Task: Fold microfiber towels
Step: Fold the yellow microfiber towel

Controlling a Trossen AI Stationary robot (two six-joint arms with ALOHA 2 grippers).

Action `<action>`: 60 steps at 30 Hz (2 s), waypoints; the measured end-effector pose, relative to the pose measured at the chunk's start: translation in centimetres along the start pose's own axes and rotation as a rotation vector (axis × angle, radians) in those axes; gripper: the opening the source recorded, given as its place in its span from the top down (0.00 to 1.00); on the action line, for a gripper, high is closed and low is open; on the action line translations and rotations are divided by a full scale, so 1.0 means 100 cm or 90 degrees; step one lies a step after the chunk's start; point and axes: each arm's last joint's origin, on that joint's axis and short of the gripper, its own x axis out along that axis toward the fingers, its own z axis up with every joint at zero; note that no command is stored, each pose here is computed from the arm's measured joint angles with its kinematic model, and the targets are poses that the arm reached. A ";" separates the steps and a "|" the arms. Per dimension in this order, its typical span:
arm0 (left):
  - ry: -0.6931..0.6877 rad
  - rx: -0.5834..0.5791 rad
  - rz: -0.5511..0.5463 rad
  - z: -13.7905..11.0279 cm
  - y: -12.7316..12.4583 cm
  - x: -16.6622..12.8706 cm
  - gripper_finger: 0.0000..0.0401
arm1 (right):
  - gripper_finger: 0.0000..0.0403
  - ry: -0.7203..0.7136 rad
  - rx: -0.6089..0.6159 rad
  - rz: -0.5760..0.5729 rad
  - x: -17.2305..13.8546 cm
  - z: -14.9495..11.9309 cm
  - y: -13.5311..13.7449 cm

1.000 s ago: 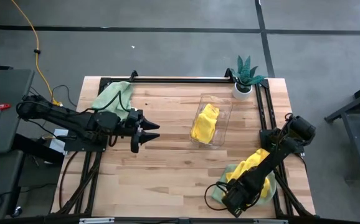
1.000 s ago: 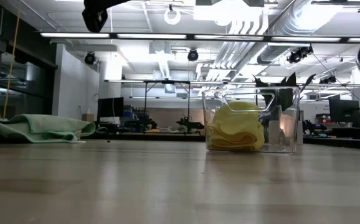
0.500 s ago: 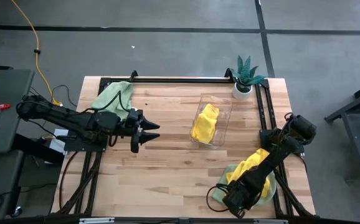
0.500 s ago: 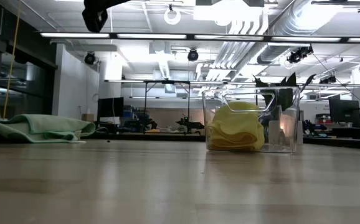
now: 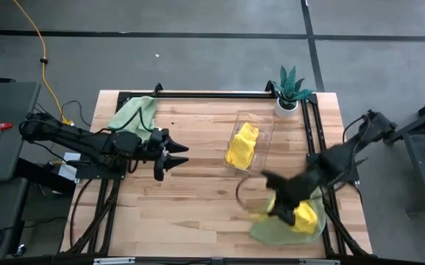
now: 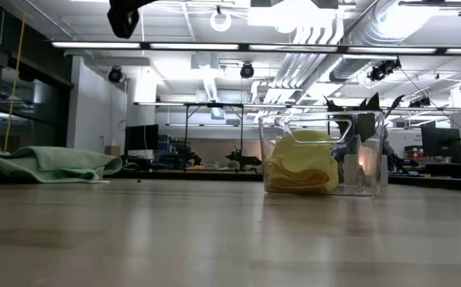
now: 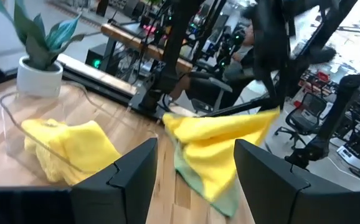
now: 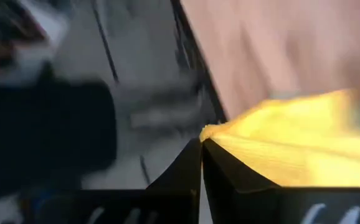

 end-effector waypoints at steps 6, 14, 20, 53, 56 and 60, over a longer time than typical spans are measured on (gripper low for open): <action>-0.028 0.020 -0.013 0.004 -0.002 0.000 0.50 | 1.00 -0.132 -0.115 -0.029 -0.052 0.045 0.019; -0.058 0.026 -0.091 0.012 -0.008 -0.003 0.50 | 1.00 -0.307 -0.278 -0.001 -0.102 0.111 0.055; -0.046 0.066 -0.126 0.023 -0.014 -0.011 0.50 | 1.00 -0.246 -0.317 -0.004 -0.083 0.138 0.060; 0.326 0.049 0.070 -0.067 0.014 0.062 0.50 | 1.00 0.489 -0.401 -0.327 0.195 0.033 -0.051; 0.387 0.010 0.082 -0.086 0.021 0.083 0.50 | 1.00 0.483 -0.404 -0.322 0.196 0.031 -0.050; 0.451 -0.018 0.077 -0.105 0.028 0.107 0.50 | 1.00 0.463 -0.395 -0.320 0.198 0.033 -0.049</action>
